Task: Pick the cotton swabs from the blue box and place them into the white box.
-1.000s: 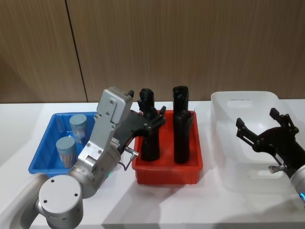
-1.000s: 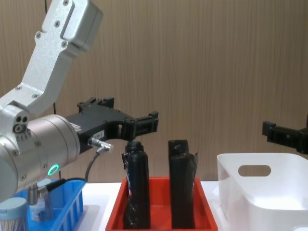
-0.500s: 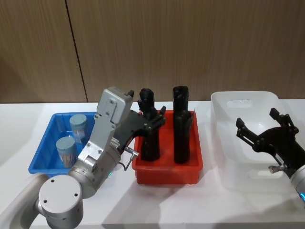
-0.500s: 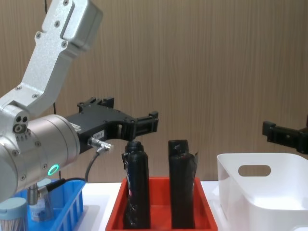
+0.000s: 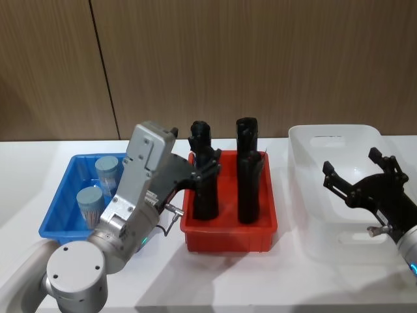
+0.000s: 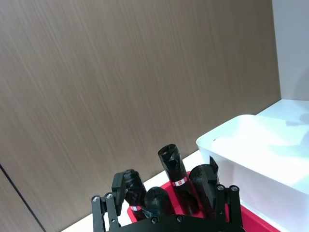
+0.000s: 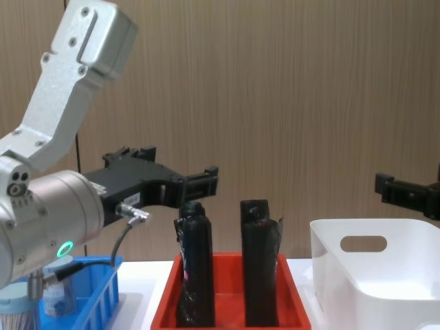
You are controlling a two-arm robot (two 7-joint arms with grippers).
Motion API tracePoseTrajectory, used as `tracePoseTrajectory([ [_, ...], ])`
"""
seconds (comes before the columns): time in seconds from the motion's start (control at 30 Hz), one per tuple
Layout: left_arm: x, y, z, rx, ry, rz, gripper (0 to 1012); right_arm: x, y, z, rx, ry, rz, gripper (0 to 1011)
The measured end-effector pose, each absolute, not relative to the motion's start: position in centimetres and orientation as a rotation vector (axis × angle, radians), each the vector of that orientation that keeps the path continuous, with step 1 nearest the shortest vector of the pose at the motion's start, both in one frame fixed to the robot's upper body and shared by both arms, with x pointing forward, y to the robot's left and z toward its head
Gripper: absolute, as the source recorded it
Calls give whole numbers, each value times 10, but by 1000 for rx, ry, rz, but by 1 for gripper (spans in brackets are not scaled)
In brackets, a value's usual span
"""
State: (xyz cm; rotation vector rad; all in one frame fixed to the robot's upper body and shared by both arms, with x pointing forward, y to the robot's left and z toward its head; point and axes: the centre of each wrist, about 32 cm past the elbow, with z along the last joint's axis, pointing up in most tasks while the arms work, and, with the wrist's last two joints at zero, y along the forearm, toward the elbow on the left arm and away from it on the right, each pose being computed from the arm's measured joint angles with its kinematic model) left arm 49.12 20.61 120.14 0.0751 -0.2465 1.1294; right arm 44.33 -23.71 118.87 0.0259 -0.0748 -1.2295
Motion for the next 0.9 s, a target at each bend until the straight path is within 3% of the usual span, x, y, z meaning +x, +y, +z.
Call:
tracePoseTrajectory([
  [0.9,477,242,1192,85,-73,1305,1004,443,-237,1189,26,-75,-1229,1002],
])
